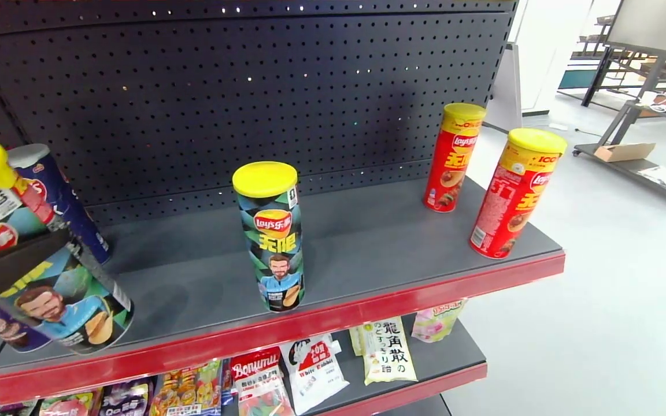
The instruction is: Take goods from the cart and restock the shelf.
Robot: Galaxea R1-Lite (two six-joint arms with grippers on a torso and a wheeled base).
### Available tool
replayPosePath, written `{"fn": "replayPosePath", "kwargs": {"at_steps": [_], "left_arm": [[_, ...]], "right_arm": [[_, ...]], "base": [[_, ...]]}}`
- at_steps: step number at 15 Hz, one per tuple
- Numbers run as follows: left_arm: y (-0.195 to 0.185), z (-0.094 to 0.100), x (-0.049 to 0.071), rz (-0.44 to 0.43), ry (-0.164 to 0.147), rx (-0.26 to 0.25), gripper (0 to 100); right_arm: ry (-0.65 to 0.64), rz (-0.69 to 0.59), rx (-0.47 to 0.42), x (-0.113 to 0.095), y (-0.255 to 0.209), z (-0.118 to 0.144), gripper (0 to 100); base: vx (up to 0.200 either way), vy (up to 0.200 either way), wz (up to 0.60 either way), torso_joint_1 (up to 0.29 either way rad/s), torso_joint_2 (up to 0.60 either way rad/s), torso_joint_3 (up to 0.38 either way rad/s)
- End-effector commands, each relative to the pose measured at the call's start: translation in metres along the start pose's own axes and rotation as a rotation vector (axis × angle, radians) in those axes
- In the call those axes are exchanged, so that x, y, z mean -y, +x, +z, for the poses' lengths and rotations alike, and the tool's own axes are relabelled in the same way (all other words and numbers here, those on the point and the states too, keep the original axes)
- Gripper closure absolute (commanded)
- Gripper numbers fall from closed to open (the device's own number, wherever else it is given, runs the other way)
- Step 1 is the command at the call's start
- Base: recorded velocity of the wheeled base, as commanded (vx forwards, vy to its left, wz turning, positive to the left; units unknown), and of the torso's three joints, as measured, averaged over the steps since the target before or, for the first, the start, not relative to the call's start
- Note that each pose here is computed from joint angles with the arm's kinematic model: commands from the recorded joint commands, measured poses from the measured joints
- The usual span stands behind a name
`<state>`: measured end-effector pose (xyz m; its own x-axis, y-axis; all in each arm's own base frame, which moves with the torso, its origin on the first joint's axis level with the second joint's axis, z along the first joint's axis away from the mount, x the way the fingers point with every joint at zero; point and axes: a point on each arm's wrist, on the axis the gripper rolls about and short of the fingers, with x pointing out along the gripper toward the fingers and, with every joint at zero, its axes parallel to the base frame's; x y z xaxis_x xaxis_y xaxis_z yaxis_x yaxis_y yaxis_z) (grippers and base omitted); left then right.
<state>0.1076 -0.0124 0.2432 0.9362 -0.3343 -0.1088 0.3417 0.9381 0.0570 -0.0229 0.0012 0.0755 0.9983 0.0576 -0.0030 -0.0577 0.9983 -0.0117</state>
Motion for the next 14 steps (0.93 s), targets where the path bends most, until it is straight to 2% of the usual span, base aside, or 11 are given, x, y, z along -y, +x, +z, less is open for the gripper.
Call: {"fn": "replayPosePath", "kwargs": {"at_steps": [1, 2, 6, 8, 10, 14], "left_arm": [[0.045, 0.005, -0.013, -0.035, -0.053, -0.072, 100], [0.054, 0.006, -0.016, -0.037, -0.067, -0.080, 100], [0.080, 0.002, -0.022, -0.067, -0.069, -0.090, 100], [0.099, -0.004, -0.027, -0.067, -0.083, -0.104, 100], [0.115, -0.002, -0.025, -0.097, -0.081, -0.098, 100], [0.167, 0.013, -0.024, -0.150, -0.072, -0.068, 100]], "right_arm": [[0.000, 0.001, 0.001, 0.000, 0.000, 0.000, 0], [0.000, 0.001, 0.000, 0.000, 0.000, 0.000, 0], [0.000, 0.001, 0.000, 0.000, 0.000, 0.000, 0], [0.000, 0.001, -0.002, 0.000, 0.000, -0.001, 0], [0.000, 0.001, 0.000, 0.000, 0.000, 0.000, 0], [0.000, 0.001, 0.000, 0.000, 0.000, 0.000, 0]], "base": [[0.000, 0.000, 0.00, 0.000, 0.00, 0.000], [0.000, 0.000, 0.00, 0.000, 0.00, 0.000], [0.000, 0.000, 0.00, 0.000, 0.00, 0.000], [0.000, 0.000, 0.00, 0.000, 0.00, 0.000], [0.000, 0.000, 0.00, 0.000, 0.00, 0.000], [0.000, 0.000, 0.00, 0.000, 0.00, 0.000]]}}
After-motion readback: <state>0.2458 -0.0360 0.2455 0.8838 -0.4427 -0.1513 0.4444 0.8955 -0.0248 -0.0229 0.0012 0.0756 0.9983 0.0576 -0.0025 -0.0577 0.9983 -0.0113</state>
